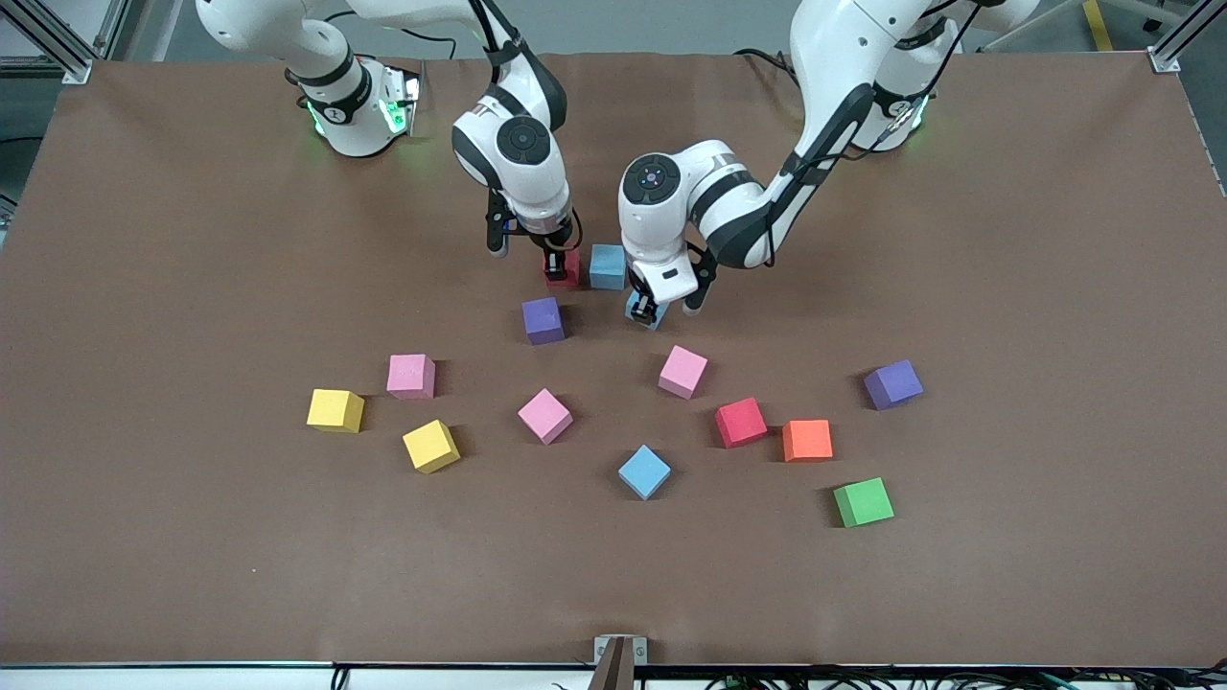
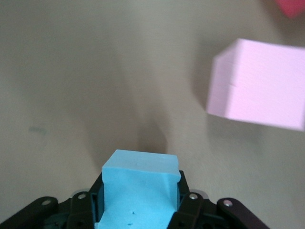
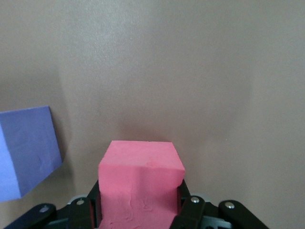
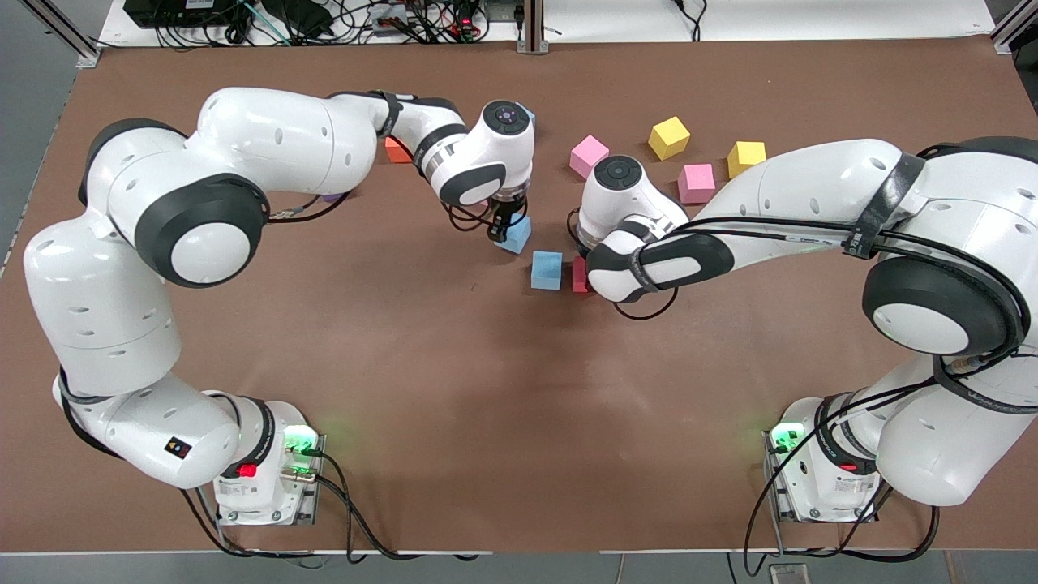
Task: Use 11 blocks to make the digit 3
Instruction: 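Lower the blue cube at table center and open the left gripper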
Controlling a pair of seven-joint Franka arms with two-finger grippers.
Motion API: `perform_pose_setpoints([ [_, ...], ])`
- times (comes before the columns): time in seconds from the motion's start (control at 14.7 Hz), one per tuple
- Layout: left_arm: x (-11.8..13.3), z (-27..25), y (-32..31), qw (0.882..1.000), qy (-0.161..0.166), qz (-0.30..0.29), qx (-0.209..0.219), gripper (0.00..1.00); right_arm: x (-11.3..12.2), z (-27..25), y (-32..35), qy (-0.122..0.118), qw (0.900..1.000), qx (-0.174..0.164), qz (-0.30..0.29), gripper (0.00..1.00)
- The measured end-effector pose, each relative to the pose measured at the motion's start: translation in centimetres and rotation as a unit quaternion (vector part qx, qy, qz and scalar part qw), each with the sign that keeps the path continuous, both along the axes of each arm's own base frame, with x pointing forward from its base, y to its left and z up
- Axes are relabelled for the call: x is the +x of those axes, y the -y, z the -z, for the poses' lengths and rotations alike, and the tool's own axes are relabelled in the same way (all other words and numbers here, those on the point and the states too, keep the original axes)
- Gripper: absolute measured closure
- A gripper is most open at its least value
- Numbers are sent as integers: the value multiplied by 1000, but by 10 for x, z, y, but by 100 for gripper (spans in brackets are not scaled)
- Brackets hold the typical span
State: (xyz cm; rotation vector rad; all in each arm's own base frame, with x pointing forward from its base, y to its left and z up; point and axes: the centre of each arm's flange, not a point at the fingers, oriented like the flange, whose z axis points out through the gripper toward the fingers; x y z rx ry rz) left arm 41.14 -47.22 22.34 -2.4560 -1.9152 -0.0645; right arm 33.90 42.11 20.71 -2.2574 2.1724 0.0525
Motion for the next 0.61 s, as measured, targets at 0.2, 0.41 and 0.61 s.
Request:
perform_pose_setpoints([
  [0.2, -14, 6, 3, 996, -4, -91, 3, 42, -2, 0, -9, 0, 1000, -1, 2, 41],
  [0.41, -23, 7, 6, 988, -5, -156, 3, 42, -3, 1, -14, -1, 1000, -1, 1, 41],
  [0.61, -33, 6, 5, 986, -10, -165, 5, 42, -3, 1, -15, -1, 1000, -1, 1, 41],
])
